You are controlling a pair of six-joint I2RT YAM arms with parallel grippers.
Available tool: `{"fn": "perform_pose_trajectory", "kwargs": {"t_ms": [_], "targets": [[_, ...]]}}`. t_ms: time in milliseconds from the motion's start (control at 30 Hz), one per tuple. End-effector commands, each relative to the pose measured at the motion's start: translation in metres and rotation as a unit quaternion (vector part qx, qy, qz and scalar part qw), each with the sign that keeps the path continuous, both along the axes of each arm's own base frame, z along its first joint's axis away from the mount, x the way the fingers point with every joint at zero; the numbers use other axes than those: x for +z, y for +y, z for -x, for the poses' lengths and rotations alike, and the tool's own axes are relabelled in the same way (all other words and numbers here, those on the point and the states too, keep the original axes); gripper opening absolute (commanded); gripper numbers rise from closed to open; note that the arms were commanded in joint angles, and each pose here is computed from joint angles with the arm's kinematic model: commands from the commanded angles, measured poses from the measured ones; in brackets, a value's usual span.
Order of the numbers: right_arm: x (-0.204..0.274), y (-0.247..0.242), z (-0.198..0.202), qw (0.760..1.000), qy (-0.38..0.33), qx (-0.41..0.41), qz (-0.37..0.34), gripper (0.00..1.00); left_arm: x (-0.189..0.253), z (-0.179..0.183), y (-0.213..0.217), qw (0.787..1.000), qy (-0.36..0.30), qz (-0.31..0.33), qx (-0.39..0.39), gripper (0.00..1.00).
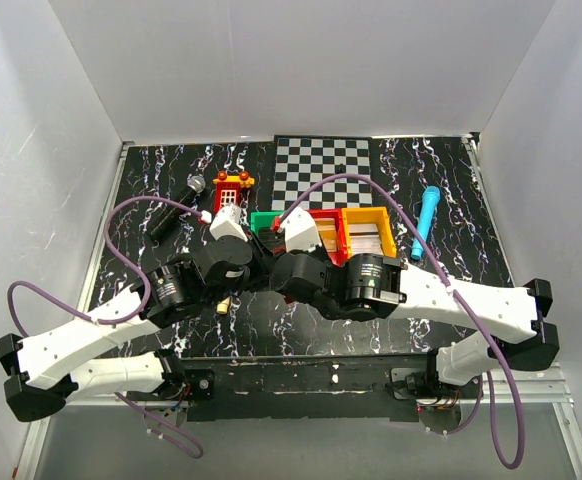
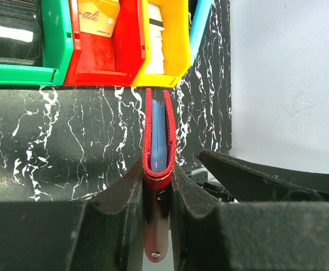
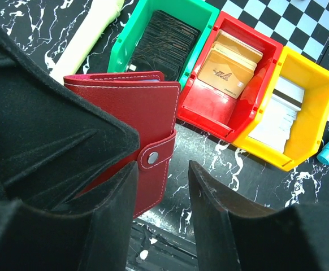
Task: Take the credit cards out of the card holder
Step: Open the card holder at the center of the board.
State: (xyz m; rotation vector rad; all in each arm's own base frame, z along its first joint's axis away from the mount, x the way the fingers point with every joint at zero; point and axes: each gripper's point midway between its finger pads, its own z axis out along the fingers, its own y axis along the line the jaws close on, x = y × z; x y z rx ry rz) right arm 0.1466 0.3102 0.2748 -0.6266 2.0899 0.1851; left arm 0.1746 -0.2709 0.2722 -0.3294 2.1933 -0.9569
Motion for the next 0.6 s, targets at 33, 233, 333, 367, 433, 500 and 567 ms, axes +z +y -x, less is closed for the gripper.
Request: {"fn": "perform_pose_trajectory", "kwargs": {"t_ms": [33,233,333,367,433,500,567], "targets": [[0.0045,0.0042,-0.0021,1.0,-0.003,-0.013,-0.005,0.46,0.0324,0.0028,-0.0088,0.997,-0.024,0.07,-0.012,0.0],[0.0011,0.0041,-0.003,1.0,-0.003,-0.015,0.008,0.35,0.0355,0.0038,-0.0101,0.997,-0.029,0.075,-0.018,0.0],[0.0001,0.0044,-0.0024,1.0,-0.001,-0.013,0.01,0.31,0.0355,0.004,-0.0103,0.997,-0.028,0.075,-0.019,0.0],[0.0001,0.0042,-0.0029,1.0,-0.001,-0.014,0.01,0.31,0.0334,0.0041,-0.0102,0.997,-0.027,0.073,-0.019,0.0],[-0.0002,0.0036,-0.0028,1.0,-0.001,-0.014,0.012,0.3,0.0331,0.0041,-0.0102,0.997,-0.028,0.074,-0.019,0.0],[-0.0007,0.0043,-0.0027,1.0,0.0,-0.014,0.011,0.29,0.0336,0.0042,-0.0099,0.997,-0.028,0.074,-0.019,0.0],[-0.0016,0.0045,-0.0022,1.0,0.001,-0.013,0.012,0.28,0.0324,0.0036,-0.0098,0.997,-0.028,0.072,-0.018,0.0]]}}
